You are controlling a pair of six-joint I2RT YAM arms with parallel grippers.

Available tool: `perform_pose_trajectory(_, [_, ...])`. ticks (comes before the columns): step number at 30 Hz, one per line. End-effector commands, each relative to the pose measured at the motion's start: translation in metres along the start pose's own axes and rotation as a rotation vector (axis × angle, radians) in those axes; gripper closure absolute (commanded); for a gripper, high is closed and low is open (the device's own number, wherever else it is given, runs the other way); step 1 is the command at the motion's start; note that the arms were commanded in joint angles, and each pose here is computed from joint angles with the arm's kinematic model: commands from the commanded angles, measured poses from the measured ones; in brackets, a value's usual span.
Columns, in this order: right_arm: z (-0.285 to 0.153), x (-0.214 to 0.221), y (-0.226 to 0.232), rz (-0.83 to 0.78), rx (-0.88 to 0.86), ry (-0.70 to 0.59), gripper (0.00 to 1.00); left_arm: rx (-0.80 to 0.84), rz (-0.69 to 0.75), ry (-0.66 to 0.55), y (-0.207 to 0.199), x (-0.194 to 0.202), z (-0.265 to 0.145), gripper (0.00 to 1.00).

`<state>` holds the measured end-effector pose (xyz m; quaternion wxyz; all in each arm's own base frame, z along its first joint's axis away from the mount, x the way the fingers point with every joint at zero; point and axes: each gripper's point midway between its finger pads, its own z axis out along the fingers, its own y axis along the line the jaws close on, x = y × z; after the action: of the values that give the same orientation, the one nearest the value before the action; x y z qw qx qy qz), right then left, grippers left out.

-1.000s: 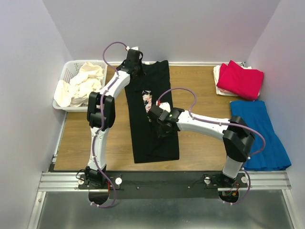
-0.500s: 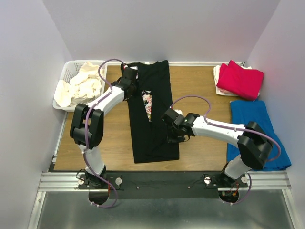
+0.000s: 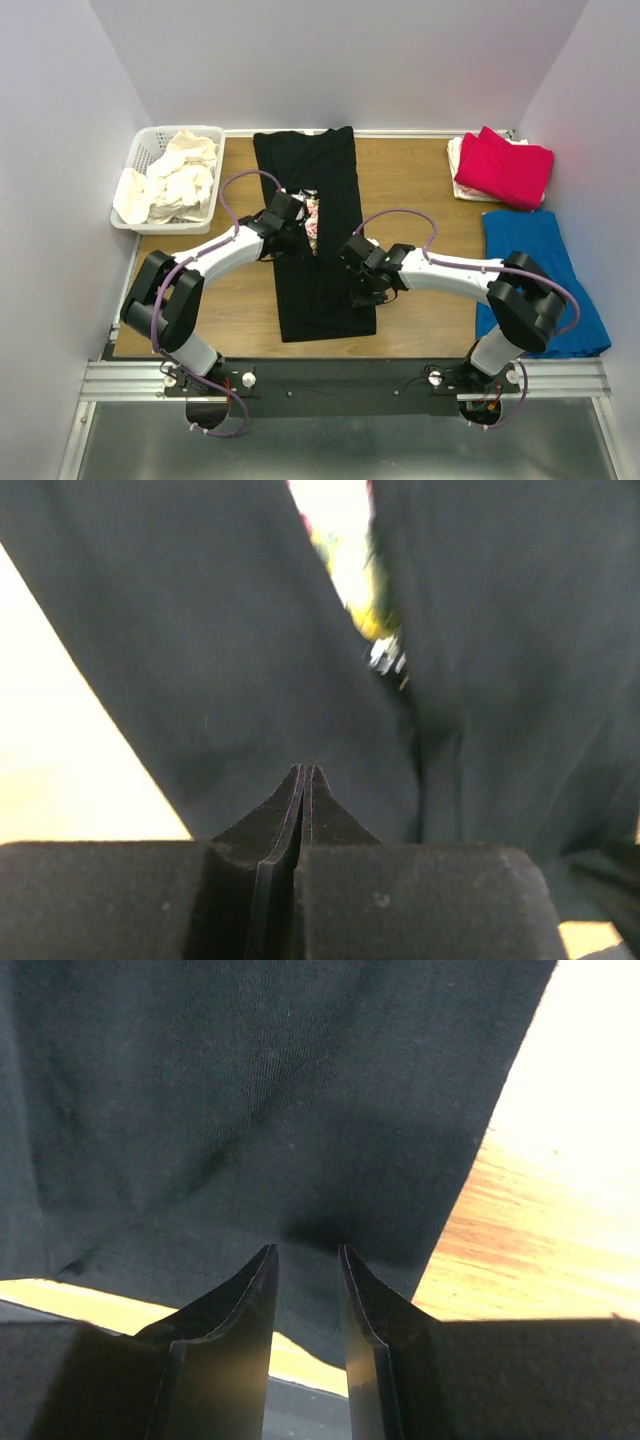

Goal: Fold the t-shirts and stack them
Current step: Grab the bottom of the folded rectangular tshirt with both arms

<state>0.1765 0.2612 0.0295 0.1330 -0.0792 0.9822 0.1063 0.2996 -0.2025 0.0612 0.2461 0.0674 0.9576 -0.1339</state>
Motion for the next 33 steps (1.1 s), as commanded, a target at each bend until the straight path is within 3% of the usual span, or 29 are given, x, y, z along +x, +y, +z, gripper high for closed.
perform_pose_trajectory(1, [0.011, 0.012, -0.001, -0.037, -0.013, 0.041, 0.61, 0.021, 0.008, 0.093, -0.001, 0.035, -0.007, 0.92])
perform_pose_trajectory(5, [0.017, 0.020, -0.006, -0.049, -0.003, 0.065, 0.62, 0.015, 0.042, 0.163, 0.001, 0.062, -0.010, 0.92])
perform_pose_trajectory(11, [0.023, 0.035, -0.018, -0.050, 0.024, 0.104, 0.71, 0.036, 0.084, 0.267, -0.006, 0.102, -0.012, 0.92])
perform_pose_trajectory(18, [0.018, 0.051, -0.033, -0.021, 0.051, 0.131, 0.78, -0.080, 0.082, 0.470, 0.001, 0.161, -0.013, 0.92])
perform_pose_trajectory(24, [0.008, 0.063, -0.051, -0.001, 0.099, 0.134, 0.82, -0.133, 0.039, 0.507, 0.014, 0.184, -0.016, 0.89])
perform_pose_trajectory(33, [-0.008, 0.073, -0.076, 0.019, 0.160, 0.105, 0.82, -0.142, -0.051, 0.458, 0.014, 0.183, -0.020, 0.89])
